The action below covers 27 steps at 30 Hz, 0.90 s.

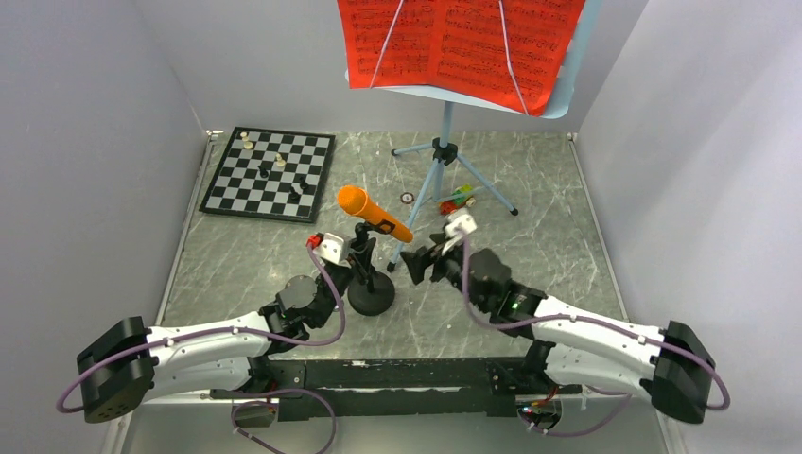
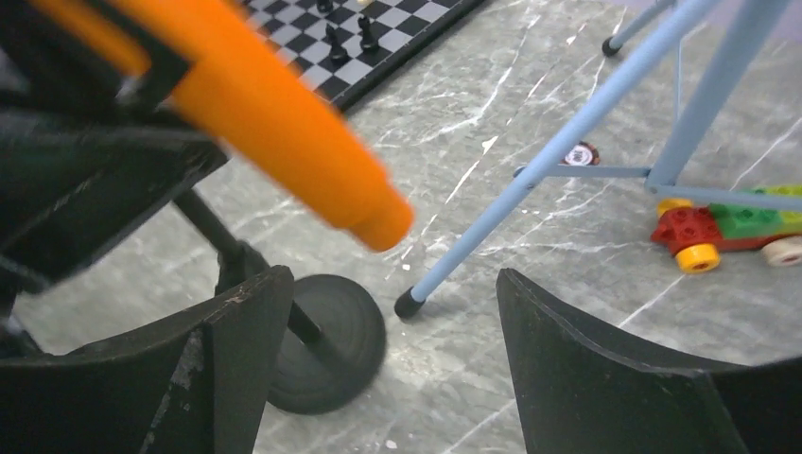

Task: Pack up the instrument practice props

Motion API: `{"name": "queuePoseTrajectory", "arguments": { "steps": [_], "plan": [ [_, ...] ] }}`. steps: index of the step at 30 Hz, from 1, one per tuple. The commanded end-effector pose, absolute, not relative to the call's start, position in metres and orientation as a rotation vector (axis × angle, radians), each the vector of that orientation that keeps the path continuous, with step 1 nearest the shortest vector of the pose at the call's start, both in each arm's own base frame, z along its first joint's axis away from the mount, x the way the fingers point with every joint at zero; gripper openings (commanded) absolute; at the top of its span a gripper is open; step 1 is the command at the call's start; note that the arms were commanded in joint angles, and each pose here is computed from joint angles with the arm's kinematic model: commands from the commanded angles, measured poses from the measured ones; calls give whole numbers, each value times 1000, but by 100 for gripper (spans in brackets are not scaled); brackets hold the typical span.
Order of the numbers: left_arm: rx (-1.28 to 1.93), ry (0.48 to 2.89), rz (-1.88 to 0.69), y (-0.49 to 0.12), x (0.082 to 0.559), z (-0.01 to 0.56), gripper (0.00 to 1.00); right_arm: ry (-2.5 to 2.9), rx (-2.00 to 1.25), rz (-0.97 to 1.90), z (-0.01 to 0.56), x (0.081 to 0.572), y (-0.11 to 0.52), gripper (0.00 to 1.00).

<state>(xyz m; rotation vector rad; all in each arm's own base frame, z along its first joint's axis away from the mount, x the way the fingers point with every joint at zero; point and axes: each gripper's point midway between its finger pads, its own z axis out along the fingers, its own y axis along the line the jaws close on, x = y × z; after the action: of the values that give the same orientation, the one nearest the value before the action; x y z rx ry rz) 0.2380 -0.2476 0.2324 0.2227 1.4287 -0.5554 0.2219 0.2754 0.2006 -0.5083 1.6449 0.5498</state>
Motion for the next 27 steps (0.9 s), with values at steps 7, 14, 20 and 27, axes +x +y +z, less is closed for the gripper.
{"name": "queuePoseTrajectory", "arguments": {
  "steps": [7,14,20,27],
  "plan": [
    [223,1428,-542,-247,240,227,0,1964,-413,1240,189,190,319,83],
    [224,1421,-540,-249,239,232,0,2025,-344,1362,179,204,328,82],
    [228,1432,-538,-250,237,228,0,2023,-320,1433,176,211,336,83],
    [232,1436,-541,-254,237,227,0,2026,-347,1463,176,213,345,83]
  ]
}}
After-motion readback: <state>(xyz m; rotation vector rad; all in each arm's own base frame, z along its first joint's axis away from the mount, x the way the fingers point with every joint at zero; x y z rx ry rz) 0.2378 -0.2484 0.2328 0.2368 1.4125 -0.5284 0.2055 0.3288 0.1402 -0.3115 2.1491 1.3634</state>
